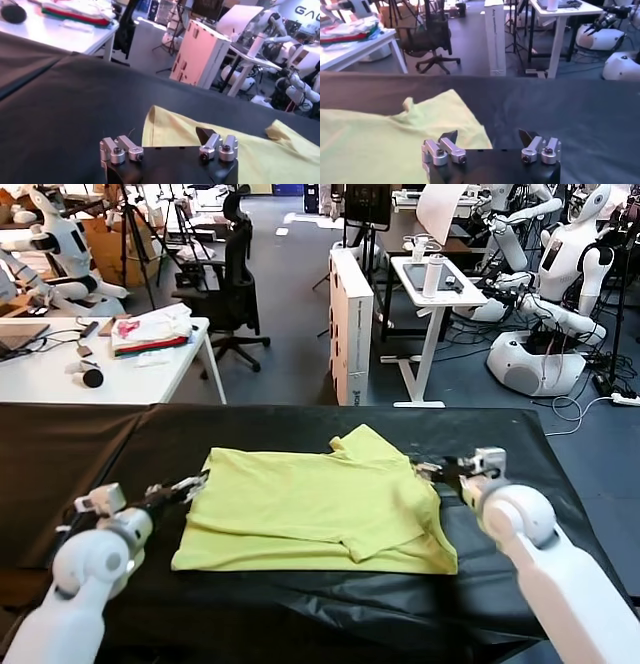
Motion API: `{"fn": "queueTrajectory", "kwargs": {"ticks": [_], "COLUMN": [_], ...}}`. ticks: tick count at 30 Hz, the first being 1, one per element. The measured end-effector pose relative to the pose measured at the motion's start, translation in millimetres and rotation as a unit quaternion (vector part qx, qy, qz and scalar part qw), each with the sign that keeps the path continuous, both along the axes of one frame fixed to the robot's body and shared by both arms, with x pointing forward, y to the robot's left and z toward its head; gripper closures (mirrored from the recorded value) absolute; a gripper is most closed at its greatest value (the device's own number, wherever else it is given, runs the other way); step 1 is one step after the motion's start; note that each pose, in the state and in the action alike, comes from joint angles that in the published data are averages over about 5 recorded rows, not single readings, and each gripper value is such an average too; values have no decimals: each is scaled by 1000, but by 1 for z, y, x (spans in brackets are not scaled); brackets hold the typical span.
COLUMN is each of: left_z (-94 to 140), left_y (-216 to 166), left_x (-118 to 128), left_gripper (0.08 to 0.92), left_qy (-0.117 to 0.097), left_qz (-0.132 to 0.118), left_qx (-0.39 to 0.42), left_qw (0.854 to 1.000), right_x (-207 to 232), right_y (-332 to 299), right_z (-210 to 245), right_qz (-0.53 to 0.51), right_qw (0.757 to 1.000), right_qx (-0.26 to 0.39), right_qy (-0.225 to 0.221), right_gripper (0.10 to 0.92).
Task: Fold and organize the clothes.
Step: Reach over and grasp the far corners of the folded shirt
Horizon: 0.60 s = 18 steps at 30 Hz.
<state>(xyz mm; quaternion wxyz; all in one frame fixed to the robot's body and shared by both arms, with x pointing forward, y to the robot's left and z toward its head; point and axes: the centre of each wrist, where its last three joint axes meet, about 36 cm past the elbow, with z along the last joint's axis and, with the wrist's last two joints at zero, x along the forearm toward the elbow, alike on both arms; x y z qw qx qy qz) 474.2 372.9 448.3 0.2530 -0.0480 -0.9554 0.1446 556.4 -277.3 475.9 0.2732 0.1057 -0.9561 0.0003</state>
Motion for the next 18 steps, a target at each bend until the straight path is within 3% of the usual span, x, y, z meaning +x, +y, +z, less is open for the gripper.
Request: {"fn": "queueTrajectory", "kwargs": {"ticks": [9,18], "left_z": [-12,-20], "left_y": [3,0], "left_x": [58,83], "left_gripper": [92,92], "left_qy": [3,10], "left_qz": [-7,-2], "left_qx": [21,27], "left_qw": [1000,1000], "right_x": [28,35], "right_y": [18,27], "right_z": [-10,-17], "right_qz": [2,6], "right_qw": [1000,1000], "right_qx": [-13,-23], "right_qy": [13,11], "right_gripper": [115,116]}}
